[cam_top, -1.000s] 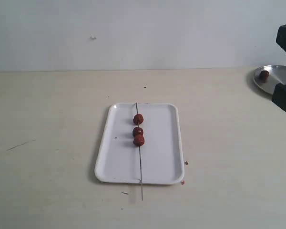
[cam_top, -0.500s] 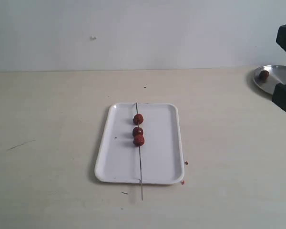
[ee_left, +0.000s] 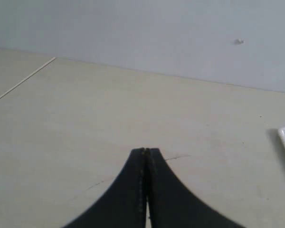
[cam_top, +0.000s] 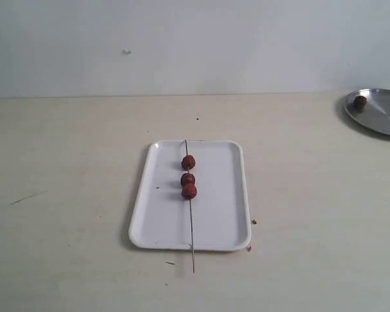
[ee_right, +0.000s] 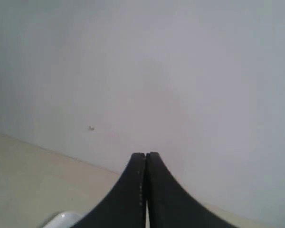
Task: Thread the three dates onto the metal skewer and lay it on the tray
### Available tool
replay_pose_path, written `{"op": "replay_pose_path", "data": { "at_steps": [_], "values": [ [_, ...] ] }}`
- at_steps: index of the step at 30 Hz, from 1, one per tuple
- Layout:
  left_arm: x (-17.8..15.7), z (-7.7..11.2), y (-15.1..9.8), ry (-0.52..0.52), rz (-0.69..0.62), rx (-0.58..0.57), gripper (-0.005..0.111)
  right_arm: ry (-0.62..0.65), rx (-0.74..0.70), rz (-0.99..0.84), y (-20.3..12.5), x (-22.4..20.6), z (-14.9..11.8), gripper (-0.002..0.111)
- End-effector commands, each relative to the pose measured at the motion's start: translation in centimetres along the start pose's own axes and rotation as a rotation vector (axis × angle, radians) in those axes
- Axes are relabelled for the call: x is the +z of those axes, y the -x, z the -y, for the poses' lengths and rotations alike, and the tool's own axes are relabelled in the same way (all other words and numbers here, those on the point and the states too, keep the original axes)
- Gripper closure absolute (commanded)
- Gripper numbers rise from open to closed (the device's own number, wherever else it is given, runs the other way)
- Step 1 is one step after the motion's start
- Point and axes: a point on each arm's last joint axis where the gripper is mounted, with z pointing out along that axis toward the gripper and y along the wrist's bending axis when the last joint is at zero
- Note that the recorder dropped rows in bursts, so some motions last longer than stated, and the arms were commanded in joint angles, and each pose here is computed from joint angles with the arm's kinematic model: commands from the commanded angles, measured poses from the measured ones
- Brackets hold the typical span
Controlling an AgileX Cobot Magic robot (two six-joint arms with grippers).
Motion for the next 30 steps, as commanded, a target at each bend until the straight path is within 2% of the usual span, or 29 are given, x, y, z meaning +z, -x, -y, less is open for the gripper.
{"op": "replay_pose_path", "data": {
  "at_steps": [1,12,19,22,26,28,30],
  "values": [
    [0.0,0.0,0.0,0.0,0.007,0.001,0.107,-0.011,0.048,0.065,0.7,-3.0,0.9,0.108],
    [0.0,0.0,0.0,0.0,0.007,0.001,0.107,-0.252,0.01,0.242,1.2,-9.7,2.2,0.108],
    [0.0,0.0,0.0,0.0,0.007,0.001,0.107,-0.208,0.015,0.267,1.2,-10.8,1.6,0.108],
    [0.0,0.0,0.0,0.0,0.007,0.001,0.107,-0.16,0.038,0.231,0.9,-10.7,1.2,0.108],
    [0.0,0.0,0.0,0.0,0.007,0.001,0.107,-0.079,-0.016,0.123,-0.1,-10.4,0.4,0.108],
    [0.0,0.0,0.0,0.0,0.007,0.001,0.107,-0.098,-0.005,0.07,-0.5,-10.4,0.6,0.108],
    [0.0,0.0,0.0,0.0,0.007,0.001,0.107,-0.159,0.069,0.046,-0.8,-10.4,1.0,0.108]
  ]
}}
